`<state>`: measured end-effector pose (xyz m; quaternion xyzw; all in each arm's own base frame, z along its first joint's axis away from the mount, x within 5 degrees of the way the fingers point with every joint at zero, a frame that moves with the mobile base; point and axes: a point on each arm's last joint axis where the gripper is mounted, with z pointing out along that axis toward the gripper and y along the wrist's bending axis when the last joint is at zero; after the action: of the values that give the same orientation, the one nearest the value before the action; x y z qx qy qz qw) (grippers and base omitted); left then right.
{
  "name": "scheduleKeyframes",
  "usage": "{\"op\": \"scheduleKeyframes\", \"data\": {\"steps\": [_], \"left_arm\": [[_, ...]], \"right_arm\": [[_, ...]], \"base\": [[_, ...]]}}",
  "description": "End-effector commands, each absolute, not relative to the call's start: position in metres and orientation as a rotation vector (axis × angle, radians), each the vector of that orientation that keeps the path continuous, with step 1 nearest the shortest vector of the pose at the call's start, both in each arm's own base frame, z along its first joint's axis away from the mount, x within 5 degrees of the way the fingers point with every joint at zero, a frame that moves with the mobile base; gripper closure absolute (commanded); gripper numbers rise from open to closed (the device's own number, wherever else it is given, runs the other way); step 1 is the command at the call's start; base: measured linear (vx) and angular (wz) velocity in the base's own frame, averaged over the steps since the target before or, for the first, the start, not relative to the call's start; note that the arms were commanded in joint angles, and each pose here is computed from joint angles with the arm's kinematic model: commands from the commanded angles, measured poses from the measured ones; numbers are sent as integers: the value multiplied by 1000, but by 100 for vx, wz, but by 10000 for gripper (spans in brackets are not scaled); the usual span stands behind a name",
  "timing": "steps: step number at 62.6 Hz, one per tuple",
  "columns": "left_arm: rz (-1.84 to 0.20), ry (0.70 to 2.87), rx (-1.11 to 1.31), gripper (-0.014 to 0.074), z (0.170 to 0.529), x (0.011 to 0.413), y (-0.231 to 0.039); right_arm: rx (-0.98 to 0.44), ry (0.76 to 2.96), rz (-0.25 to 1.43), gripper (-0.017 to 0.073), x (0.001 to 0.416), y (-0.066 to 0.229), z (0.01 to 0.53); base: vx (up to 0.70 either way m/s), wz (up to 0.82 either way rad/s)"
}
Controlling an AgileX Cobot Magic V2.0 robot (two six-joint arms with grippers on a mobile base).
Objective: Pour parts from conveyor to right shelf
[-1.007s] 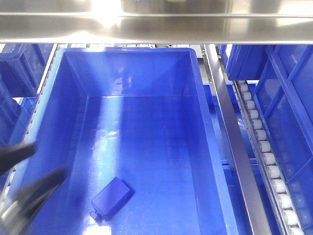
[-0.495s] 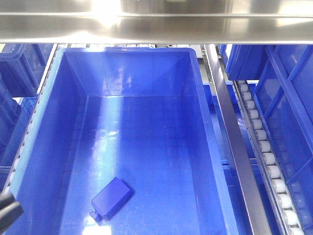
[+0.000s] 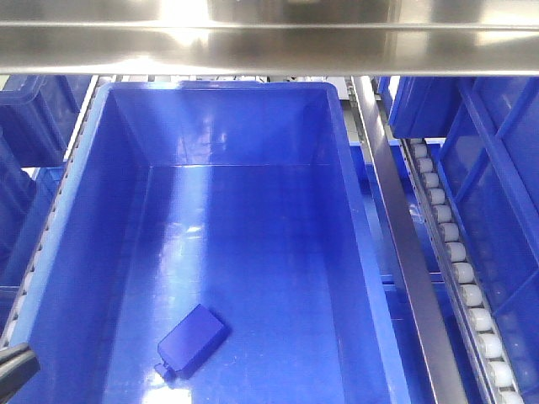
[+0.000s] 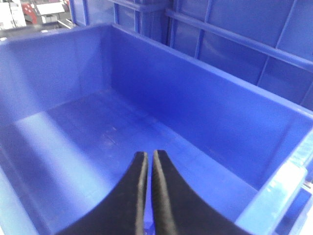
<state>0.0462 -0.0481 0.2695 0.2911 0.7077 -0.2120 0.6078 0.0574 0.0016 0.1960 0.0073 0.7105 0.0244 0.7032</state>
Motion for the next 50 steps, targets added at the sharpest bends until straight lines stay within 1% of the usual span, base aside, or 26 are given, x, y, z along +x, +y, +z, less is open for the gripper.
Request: {"op": "scheduleKeyframes", "data": {"steps": [1,30,34,39,50], "left_arm": [[-501,1589,613,601,282,48,-47],[-496,1593,616,601,280,48,-47],[-459,1571,634,601,281,46,-45],[-357,1530,627,601,283,44,-38],[-198,1502,414,601,287,40,-22]], "right_arm": [[12,1536,38,568,59,1,197],[12,1536,38,568,59,1,197],[12,1536,38,568,59,1,197],[12,1536,38,568,59,1,197],[12,1536,38,568,59,1,197]], "base": [[0,0],[0,0],[0,0],[0,0],[0,0]]}}
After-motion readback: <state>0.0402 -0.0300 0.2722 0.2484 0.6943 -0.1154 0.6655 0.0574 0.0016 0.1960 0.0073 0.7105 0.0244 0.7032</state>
